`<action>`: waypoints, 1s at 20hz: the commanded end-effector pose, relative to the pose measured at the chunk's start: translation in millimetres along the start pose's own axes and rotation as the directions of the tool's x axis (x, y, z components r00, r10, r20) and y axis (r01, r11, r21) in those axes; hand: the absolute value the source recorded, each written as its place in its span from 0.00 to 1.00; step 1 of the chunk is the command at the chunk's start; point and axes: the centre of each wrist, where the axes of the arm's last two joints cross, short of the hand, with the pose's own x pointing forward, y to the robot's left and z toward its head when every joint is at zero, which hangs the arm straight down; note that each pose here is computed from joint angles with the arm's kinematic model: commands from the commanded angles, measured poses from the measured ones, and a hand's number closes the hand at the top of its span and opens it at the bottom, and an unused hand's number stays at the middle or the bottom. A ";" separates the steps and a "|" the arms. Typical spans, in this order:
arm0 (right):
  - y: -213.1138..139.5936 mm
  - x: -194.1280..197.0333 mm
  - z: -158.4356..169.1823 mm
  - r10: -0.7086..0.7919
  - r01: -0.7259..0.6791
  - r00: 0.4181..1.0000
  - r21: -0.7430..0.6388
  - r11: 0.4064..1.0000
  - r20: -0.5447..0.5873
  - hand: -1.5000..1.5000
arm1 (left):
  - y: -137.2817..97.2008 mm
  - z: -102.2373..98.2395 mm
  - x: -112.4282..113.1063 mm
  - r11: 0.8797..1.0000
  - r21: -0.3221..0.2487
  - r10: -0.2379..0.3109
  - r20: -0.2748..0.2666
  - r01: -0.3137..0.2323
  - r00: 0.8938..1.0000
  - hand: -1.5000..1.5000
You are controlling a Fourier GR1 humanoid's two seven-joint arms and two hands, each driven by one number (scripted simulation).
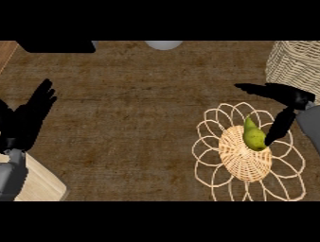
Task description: Pick the pear from the placemat and place it in the basket
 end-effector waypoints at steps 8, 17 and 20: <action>3.9 -27.5 5.4 -0.003 0.003 1.000 0.009 1.000 0.019 0.00 | 0.1 -8.2 7.2 1.000 -0.006 -0.009 0.001 0.009 1.000 0.50; 20.4 -26.9 4.5 -0.027 0.021 0.996 0.067 0.998 0.089 0.00 | 17.3 -3.6 -1.7 1.000 0.013 0.017 -0.007 -0.017 1.000 0.50; 10.0 -15.9 7.5 0.007 -0.010 0.999 0.063 0.998 0.053 0.00 | -0.5 -1.7 9.3 1.000 0.015 -0.015 -0.002 0.015 1.000 0.50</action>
